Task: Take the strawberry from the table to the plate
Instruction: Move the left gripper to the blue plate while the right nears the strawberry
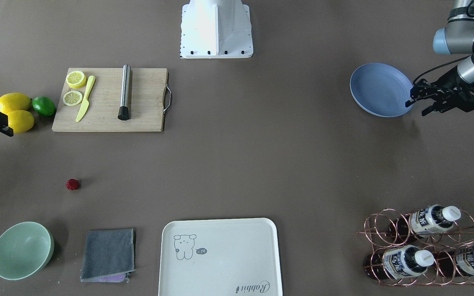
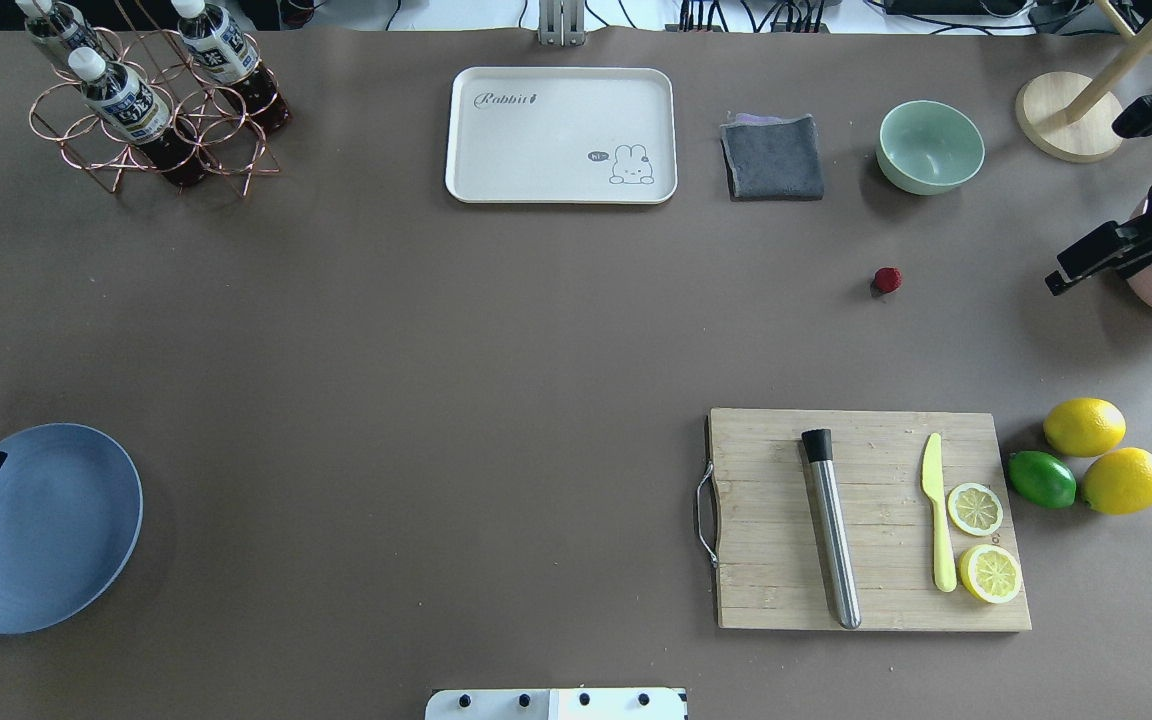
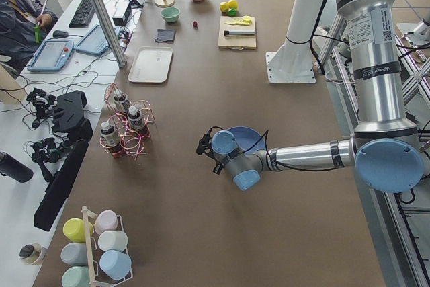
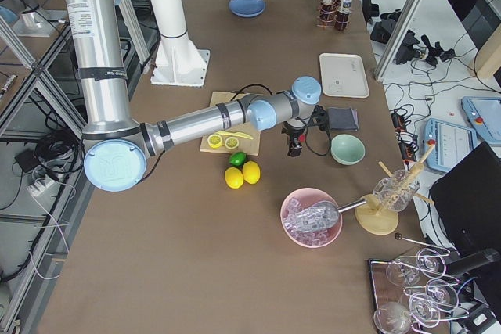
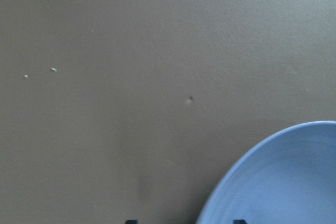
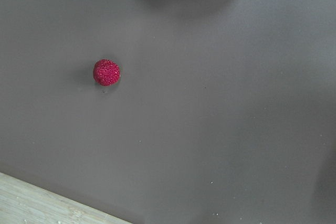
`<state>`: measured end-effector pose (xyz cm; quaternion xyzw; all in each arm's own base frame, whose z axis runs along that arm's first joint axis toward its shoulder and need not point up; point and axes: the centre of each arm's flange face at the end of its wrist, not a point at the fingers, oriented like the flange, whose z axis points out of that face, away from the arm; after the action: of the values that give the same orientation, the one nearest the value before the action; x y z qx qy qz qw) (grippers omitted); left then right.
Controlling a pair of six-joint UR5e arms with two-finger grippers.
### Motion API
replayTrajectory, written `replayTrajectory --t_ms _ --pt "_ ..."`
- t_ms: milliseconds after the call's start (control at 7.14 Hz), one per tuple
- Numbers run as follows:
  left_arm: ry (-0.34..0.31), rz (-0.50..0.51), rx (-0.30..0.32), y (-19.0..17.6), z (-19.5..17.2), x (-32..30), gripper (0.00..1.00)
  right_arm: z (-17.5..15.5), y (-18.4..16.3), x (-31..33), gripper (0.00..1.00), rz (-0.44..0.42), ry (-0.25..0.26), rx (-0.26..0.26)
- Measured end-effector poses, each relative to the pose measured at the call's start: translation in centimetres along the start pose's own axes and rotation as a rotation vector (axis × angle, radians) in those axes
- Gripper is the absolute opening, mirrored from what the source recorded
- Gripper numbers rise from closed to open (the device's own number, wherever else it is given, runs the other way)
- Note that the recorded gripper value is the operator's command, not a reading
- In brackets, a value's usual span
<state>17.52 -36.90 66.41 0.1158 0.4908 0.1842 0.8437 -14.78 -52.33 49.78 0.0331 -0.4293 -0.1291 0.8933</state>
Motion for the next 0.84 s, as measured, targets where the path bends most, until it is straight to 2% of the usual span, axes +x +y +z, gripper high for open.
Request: replayTrajectory --t_ms 140,560,840 --pt "-0.007 0.003 -0.010 0.7 0.2 0.0 0.62 0.0 0.0 0.0 1.00 0.000 -0.002 0.000" --pt "-0.017 -0.002 -0.027 2.4 0.0 0.0 0.36 0.0 0.0 -0.1 1.00 0.004 -0.006 -0.001" --pt "-0.018 -0.005 -0.039 3.1 0.1 0.0 0.31 0.0 0.0 -0.1 1.00 0.008 -0.005 -0.002"
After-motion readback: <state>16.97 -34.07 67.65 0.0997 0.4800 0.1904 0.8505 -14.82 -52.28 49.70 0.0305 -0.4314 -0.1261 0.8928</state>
